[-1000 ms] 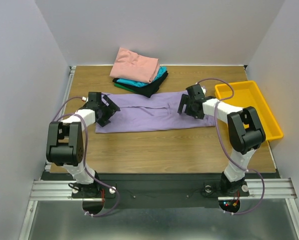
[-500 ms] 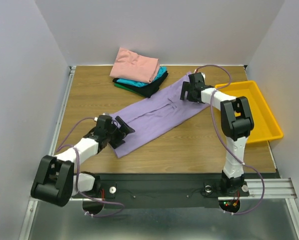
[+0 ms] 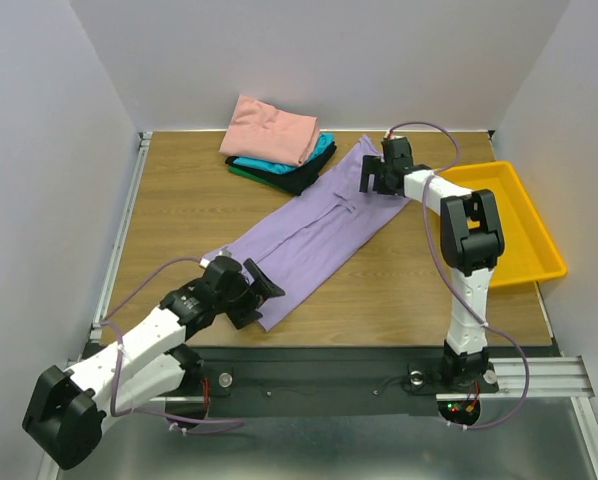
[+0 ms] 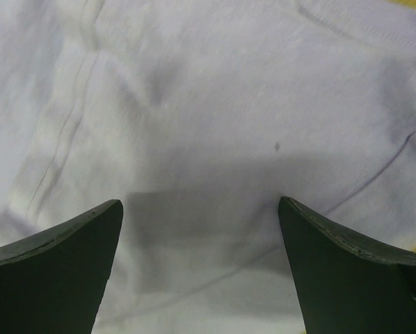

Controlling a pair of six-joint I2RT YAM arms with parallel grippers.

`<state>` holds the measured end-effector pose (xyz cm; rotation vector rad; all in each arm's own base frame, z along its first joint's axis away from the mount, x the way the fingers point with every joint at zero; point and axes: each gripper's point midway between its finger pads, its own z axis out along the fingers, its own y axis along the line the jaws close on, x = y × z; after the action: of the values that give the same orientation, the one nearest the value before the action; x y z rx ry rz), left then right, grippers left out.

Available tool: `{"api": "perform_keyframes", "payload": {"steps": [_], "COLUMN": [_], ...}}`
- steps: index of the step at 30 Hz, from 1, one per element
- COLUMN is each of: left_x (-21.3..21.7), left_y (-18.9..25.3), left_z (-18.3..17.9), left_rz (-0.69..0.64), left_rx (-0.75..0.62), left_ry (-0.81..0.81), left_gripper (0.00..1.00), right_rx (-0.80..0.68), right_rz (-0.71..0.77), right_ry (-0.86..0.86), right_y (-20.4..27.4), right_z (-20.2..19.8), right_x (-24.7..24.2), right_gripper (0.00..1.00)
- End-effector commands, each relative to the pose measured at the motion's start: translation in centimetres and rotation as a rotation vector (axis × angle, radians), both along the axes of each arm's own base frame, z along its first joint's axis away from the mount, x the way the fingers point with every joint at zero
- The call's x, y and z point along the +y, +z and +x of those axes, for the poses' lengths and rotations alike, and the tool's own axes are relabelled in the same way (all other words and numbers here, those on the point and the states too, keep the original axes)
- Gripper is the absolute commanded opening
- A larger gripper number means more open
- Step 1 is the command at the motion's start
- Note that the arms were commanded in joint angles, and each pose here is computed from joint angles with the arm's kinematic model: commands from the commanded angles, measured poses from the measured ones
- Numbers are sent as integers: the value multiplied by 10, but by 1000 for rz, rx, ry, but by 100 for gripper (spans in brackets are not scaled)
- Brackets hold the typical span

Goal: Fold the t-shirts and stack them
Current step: Fold the tshirt

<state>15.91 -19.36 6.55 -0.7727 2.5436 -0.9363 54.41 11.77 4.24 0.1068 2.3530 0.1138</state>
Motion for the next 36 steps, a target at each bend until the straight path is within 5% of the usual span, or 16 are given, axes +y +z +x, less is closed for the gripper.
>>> {"api": "perform_keyframes", "payload": {"steps": [1,5,9,14,21,27,36], "left_x": [28,62,114,160,167,165,167], "left_y": [34,48,49,43,10,-26,-52], "left_z": [30,47,65,91,116,119,122], "left_rz": [144,293,440,485,514,484,489], "left_rx": [-115,-169,-192,-198,-110,-40,1], "left_ry": [143,252,399,520,449,388,364], "left_gripper": [98,98,98,98,90,72,58], "right_rx": [-110,-219,-224,-135,-19,-4,50], "right_rz": [61,127,121,91,57,-31,-96], "right_ry": [106,199,345,618,923,1017,1018], "right_y": [73,144,153,113,63,37,2], "right_z": [-9,-43,-109,-230,-369,-408,-405], "right_x": [12,35,94,200,299,334,341], "right_gripper": [100,100,100,100,100,98,74]}}
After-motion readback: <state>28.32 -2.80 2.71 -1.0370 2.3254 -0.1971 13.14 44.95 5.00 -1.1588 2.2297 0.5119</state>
